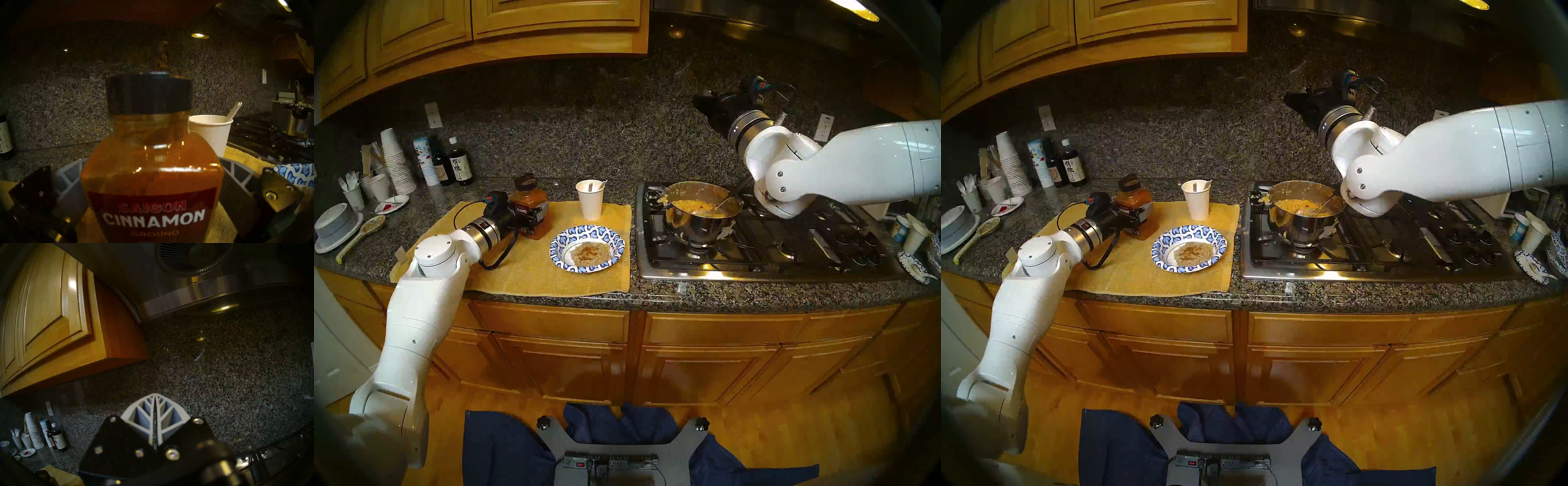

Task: Scoop oatmeal into bowl, add cinnamon, and put a spoon inside bowl

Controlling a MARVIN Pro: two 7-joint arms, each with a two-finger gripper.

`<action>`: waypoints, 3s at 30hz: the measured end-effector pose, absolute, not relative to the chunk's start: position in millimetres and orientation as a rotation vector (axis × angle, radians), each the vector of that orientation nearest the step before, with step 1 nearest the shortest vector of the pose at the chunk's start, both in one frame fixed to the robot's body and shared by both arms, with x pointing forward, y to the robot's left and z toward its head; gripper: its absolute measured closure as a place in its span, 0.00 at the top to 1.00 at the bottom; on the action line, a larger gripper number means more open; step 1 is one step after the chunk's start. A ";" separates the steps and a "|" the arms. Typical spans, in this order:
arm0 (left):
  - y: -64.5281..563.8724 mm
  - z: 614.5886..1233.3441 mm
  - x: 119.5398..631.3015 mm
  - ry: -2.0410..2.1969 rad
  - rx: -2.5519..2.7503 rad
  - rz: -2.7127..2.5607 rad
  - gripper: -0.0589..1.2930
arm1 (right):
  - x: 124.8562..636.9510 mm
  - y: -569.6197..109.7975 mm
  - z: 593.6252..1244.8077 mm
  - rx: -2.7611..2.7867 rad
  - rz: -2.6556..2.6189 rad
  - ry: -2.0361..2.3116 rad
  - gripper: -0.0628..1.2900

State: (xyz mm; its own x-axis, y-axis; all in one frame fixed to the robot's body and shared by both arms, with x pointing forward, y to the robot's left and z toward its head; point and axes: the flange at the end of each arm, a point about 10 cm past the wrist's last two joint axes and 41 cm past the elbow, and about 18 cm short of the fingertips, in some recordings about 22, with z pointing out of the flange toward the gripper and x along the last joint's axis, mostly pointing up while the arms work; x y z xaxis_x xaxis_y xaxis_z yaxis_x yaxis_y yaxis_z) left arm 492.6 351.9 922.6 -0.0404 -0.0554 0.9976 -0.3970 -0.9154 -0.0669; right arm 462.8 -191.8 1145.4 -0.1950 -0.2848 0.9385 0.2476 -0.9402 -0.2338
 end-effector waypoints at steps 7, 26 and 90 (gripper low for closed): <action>354.7 943.2 489.2 -0.497 1.946 2.097 0.94 | 463.5 -191.9 1146.5 -1.729 -2.195 0.041 0.02; 346.4 1013.6 474.7 -0.569 1.786 2.218 0.96 | 464.5 -192.0 1147.4 -1.724 -2.197 0.039 0.02; 247.9 960.1 528.5 -0.818 1.856 1.937 0.43 | 456.2 -216.2 1141.2 -1.746 -2.219 0.129 0.02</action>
State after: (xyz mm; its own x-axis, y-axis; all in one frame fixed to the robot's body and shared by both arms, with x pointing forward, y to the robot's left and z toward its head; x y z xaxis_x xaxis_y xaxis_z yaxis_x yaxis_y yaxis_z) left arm 528.5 247.9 960.1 -0.0923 -0.1470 0.9848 -0.6034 -0.7785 -0.1727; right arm 456.2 -216.2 1141.2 -0.2062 -0.2986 0.9318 0.1888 -0.9466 -0.2615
